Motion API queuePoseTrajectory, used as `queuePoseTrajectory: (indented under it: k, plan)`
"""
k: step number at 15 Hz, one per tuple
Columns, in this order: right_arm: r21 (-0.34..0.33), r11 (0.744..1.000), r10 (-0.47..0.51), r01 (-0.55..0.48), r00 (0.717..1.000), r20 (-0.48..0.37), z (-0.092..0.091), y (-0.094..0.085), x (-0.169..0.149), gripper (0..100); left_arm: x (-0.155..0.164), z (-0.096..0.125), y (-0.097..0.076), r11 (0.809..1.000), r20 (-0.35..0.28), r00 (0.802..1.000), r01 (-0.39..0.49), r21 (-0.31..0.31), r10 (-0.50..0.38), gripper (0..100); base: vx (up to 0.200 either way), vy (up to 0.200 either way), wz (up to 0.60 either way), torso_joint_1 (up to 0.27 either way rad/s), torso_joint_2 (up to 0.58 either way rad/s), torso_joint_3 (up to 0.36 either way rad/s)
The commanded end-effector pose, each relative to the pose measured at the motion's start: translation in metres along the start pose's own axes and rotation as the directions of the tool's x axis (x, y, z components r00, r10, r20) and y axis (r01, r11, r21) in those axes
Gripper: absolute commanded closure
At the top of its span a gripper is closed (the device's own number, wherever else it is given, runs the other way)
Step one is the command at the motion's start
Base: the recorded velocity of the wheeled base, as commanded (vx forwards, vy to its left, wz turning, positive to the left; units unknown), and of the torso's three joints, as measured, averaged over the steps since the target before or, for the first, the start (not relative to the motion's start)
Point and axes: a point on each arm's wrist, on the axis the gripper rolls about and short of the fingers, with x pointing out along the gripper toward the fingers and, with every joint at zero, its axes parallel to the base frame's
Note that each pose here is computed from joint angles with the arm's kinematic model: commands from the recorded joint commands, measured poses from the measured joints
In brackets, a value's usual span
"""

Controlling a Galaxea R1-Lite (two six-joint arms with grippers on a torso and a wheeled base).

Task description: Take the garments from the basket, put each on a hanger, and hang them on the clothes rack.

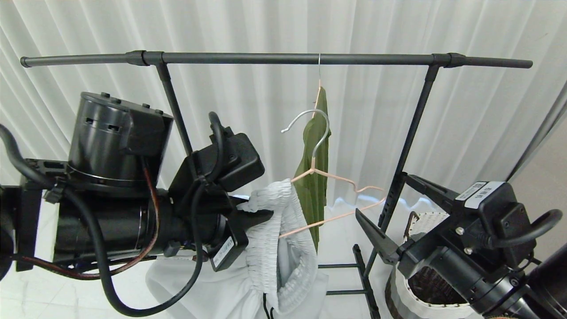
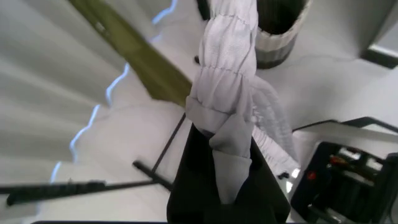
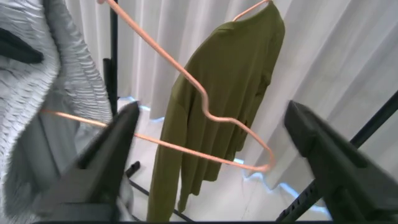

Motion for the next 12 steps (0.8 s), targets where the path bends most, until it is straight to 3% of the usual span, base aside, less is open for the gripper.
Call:
queuePoseTrajectory:
  k: [1,3,6,10,12]
  plan:
    - [0.003,1.0,0.002,-0.002,1.0,0.001,0.0,0.0,0.0,0,-0.01,0.002,-0.002,1.0,0.022,1.0,-0.018,0.007,0.018,100,0.0,0.0,0.0,0.0,0.0,0.0]
    - [0.024,1.0,0.008,-0.008,1.0,-0.002,0.0,0.001,-0.001,0,-0.011,0.006,0.0,0.999,0.048,0.997,-0.054,0.007,0.054,100,0.0,0.0,0.0,0.0,0.0,0.0]
    - [0.117,0.993,0.03,-0.025,0.999,-0.034,-0.002,0.006,0.0,0,-0.013,0.015,0.004,0.991,0.12,0.983,-0.135,-0.018,0.136,100,0.0,0.0,0.0,0.0,0.0,0.0]
    - [0.167,0.984,0.066,-0.056,0.996,-0.06,-0.005,0.013,-0.002,0,-0.015,0.013,0.003,0.981,0.1,0.975,-0.194,-0.03,0.196,100,0.0,0.0,0.0,0.0,0.0,0.0]
    - [0.272,0.956,0.144,-0.107,0.982,-0.12,-0.009,0.028,-0.007,0,-0.016,0.02,0.002,0.978,0.15,0.967,-0.205,-0.026,0.207,100,0.0,0.0,0.0,0.0,0.0,0.0]
